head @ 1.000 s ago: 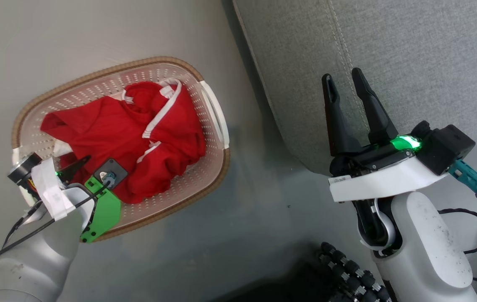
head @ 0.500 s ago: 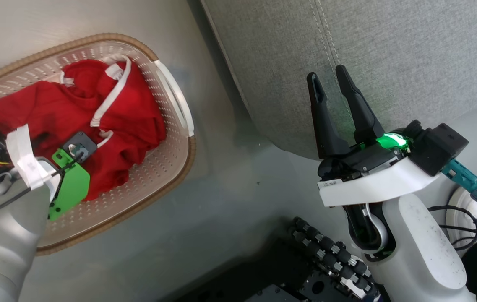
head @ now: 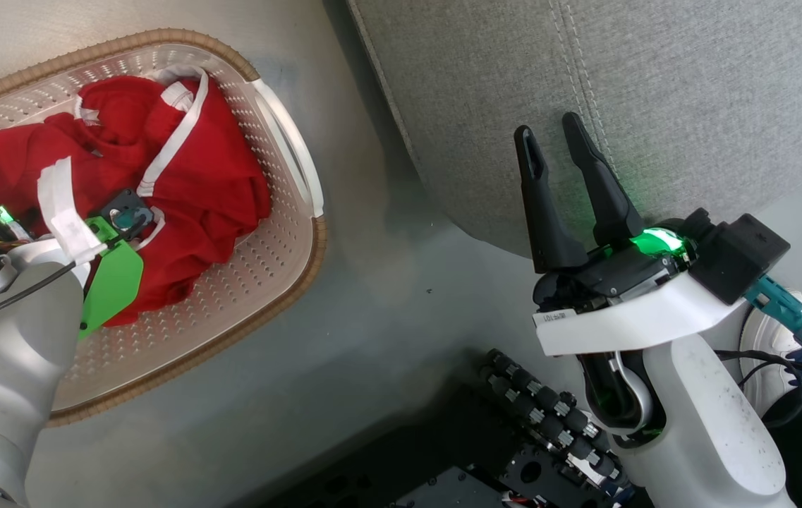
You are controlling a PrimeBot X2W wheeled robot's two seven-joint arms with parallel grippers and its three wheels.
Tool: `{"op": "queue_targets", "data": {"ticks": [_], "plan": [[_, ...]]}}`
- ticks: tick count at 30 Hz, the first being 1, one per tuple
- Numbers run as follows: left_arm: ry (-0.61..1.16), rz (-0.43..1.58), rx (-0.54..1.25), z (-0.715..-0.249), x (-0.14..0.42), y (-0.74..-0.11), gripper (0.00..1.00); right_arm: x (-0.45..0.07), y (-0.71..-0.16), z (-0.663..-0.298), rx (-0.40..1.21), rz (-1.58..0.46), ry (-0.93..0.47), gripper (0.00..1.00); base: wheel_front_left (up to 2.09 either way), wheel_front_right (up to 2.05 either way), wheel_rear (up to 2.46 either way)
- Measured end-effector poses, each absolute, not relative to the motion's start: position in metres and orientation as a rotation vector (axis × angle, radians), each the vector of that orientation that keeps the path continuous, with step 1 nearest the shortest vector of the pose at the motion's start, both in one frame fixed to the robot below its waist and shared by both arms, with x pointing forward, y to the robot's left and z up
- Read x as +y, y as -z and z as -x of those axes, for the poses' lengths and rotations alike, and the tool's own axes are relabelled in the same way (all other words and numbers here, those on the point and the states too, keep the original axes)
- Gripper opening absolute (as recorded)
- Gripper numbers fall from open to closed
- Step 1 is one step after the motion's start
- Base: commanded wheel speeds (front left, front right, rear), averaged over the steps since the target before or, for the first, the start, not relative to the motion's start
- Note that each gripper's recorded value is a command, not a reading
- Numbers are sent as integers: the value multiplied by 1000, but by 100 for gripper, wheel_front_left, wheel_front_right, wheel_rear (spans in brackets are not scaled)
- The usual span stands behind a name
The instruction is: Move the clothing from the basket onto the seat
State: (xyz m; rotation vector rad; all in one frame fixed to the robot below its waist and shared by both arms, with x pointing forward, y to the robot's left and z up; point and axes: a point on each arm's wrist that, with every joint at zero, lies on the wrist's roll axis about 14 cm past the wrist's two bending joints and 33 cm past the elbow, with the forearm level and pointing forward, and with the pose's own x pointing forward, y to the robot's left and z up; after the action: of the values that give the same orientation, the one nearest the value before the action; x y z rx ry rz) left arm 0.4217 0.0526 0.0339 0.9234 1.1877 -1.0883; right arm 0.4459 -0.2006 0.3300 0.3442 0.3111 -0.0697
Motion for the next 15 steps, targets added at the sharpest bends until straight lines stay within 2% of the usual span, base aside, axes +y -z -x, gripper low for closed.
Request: {"op": "queue_targets", "data": {"ticks": [15], "plan": [[1062, -918, 1340, -407, 57, -26, 100, -193, -321, -442, 337, -344, 57, 100, 0, 0, 0]]}}
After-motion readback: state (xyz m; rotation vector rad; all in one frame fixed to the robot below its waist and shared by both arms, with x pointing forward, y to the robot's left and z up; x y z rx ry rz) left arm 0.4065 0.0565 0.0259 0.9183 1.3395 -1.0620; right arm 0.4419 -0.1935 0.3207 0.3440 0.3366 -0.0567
